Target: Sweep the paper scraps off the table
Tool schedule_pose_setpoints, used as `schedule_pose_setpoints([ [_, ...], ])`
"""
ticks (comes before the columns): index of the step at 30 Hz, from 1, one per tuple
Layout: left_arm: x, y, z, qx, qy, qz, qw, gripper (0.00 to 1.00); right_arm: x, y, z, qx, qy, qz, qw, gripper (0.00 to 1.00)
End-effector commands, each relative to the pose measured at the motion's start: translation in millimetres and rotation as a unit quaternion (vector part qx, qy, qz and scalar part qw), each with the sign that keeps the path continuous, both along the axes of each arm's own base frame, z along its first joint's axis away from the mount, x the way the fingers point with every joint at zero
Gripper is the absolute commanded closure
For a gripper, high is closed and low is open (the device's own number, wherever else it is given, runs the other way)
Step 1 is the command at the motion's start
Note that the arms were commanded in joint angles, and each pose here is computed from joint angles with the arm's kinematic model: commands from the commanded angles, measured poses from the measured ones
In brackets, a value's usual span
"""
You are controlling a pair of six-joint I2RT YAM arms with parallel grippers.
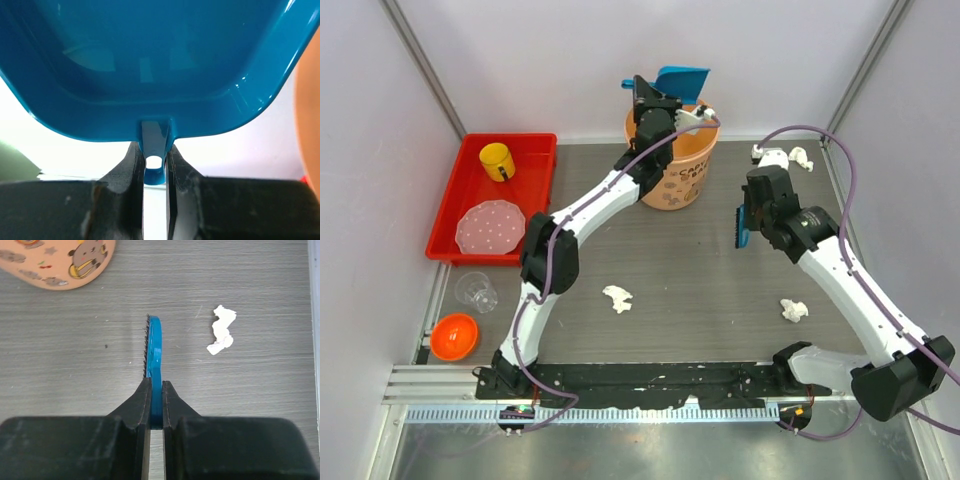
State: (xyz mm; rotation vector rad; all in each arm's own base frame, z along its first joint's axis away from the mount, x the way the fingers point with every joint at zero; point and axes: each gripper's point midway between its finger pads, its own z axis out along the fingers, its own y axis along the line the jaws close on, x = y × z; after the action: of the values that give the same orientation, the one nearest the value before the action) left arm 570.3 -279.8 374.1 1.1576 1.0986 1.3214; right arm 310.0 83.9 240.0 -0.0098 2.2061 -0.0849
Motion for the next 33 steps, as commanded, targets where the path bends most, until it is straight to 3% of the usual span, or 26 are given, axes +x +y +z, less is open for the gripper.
schedule_pose_setpoints([
  [1,-36,19,94,-0.043,-0.118,0.008,0.992,1.0,7,-12,28,0.014,-0.032,-0.01,0.999,0.99],
  [5,-35,28,92,-0.093,-0.088,0.016,0.992,1.0,15,-29,45,0.017,-0.051,-0.036,0.998,0.99],
  [7,-40,35,103,-0.149,-0.072,0.014,0.986,1.0,21,-37,54,0.012,-0.06,-0.048,0.997,0.99],
  [9,-47,40,99,-0.223,-0.016,-0.001,0.975,1.0,35,-54,69,0.007,-0.076,-0.077,0.994,0.99],
  [10,-49,42,85,-0.222,0.027,0.001,0.975,1.0,44,-63,79,-0.001,-0.094,-0.087,0.992,0.99],
  [12,-60,43,84,-0.278,0.051,-0.018,0.959,1.0,64,-84,89,-0.016,-0.115,-0.106,0.988,0.99],
  [17,-80,52,42,-0.313,0.153,-0.018,0.937,1.0,135,-129,122,-0.09,-0.187,-0.102,0.973,0.99],
  [18,-83,52,37,-0.354,0.168,-0.024,0.92,1.0,155,-138,105,-0.112,-0.17,-0.104,0.974,0.99],
  [21,-102,76,27,-0.415,0.225,-0.026,0.881,1.0,193,-154,115,-0.185,-0.205,-0.086,0.957,0.99],
  [22,-111,84,11,-0.449,0.279,-0.031,0.848,1.0,214,-169,106,-0.2,-0.216,-0.088,0.952,0.99],
  [24,-132,97,-4,-0.474,0.334,-0.029,0.814,1.0,237,-174,105,-0.222,-0.228,-0.065,0.946,0.99],
  [25,-142,106,-21,-0.483,0.373,-0.025,0.792,1.0,258,-181,80,-0.229,-0.212,-0.063,0.948,0.99],
  [26,-157,119,-45,-0.475,0.399,-0.005,0.784,1.0,266,-195,91,-0.238,-0.222,-0.072,0.943,0.99],
  [28,-165,141,-71,-0.459,0.408,0.021,0.789,1.0,293,-212,60,-0.286,-0.197,-0.057,0.936,0.99],
  [30,-187,159,-109,-0.439,0.437,0.055,0.783,1.0,312,-220,61,-0.338,-0.204,-0.031,0.918,0.99],
  [31,-197,172,-126,-0.435,0.459,0.082,0.771,1.0,319,-223,59,-0.392,-0.19,-0.006,0.9,0.99],
  [33,-211,177,-152,-0.438,0.502,0.107,0.738,1.0,340,-224,37,-0.43,-0.182,0.02,0.884,0.99],
])
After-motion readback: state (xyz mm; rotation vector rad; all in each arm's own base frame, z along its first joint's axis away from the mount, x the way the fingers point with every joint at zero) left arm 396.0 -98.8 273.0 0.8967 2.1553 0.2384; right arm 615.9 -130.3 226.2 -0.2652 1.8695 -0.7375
